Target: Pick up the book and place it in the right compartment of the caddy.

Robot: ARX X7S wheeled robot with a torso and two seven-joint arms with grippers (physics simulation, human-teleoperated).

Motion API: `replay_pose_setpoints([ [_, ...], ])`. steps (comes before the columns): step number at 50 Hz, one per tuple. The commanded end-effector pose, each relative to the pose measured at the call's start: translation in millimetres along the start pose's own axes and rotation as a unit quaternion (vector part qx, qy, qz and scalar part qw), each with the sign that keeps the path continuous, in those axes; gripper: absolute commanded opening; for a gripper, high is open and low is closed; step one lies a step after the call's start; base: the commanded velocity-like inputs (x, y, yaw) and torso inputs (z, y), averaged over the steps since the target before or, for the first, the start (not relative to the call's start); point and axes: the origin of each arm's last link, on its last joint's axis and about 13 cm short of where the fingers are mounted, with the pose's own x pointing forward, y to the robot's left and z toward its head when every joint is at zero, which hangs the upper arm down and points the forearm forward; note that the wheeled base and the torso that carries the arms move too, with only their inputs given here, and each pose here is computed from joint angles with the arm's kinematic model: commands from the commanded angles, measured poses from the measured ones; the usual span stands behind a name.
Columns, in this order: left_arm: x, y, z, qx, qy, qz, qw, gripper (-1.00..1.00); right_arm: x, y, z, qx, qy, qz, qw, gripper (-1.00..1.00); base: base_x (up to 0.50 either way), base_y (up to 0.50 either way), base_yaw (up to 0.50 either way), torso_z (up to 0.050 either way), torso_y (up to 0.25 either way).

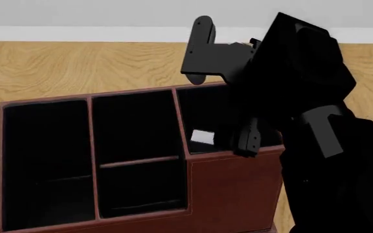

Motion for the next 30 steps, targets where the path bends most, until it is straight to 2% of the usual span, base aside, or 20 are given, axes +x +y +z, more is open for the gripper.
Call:
replay_pose_setpoints([
  [1, 0, 1.6, -1, 0.0, 0.0, 0.003, 1.0, 1.0, 0, -0.4, 2, -0.009, 0.0, -0.011, 1.0, 1.0, 0.0, 0.0, 0.0, 0.0, 0.0],
  [19, -1, 2.2, 2, -0.004, -0.005, 0.004, 1.0, 1.0, -10, -4.5, 5, -0.017, -0.001, -0.021, 1.0, 1.0, 0.0, 0.0, 0.0, 0.0, 0.0],
  [30, -4, 2.4, 4, -0.008, -0.009, 0.003, 1.0, 1.0, -36, -13.8, 11, -0.03, -0.044, -0.051, 0.997, 1.0, 0.0, 0.0, 0.0, 0.0, 0.0],
])
